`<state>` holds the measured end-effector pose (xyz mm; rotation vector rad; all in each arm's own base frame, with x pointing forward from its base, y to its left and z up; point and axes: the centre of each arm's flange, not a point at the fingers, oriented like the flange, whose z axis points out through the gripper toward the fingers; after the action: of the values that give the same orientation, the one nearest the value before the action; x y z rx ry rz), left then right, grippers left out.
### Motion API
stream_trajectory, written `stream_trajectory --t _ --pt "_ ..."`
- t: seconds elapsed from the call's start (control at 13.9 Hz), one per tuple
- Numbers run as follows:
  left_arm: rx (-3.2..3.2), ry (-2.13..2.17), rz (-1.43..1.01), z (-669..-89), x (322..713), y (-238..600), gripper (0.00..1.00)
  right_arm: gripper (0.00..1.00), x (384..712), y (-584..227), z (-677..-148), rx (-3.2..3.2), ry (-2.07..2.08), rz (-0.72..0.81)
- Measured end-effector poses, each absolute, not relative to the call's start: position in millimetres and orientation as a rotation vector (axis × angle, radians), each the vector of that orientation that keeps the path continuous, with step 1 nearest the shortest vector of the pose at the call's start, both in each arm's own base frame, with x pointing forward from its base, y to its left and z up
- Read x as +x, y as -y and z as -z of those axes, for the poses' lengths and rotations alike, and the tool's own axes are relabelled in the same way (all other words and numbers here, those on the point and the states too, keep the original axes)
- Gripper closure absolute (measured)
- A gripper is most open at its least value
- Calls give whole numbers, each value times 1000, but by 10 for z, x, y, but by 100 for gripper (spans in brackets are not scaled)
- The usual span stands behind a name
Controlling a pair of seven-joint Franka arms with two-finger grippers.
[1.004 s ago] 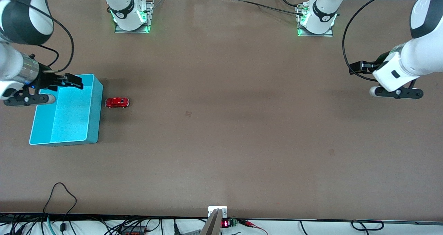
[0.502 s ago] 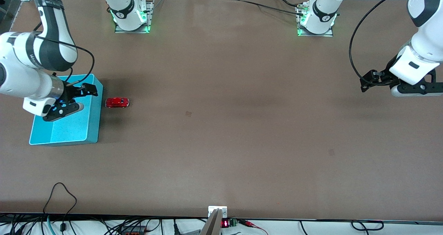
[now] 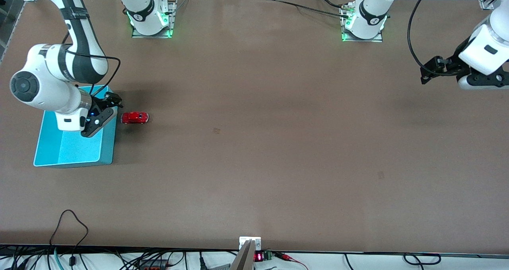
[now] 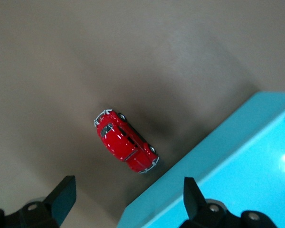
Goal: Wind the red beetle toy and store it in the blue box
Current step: 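Lower the right gripper and grasp the red car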
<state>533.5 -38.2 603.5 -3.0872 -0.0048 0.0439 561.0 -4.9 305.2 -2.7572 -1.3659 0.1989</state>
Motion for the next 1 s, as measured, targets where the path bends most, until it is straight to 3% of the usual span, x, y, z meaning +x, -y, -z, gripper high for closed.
stream_trajectory --t 0.57,1.0 --pt "-3085 16 -71 -5945 5394 367 0 0 5424 1 -2535 -2278 2049 -153" --pt "-3085 21 -74 -5935 5400 348 0 0 5442 -7 -2207 -2143 2216 -127"
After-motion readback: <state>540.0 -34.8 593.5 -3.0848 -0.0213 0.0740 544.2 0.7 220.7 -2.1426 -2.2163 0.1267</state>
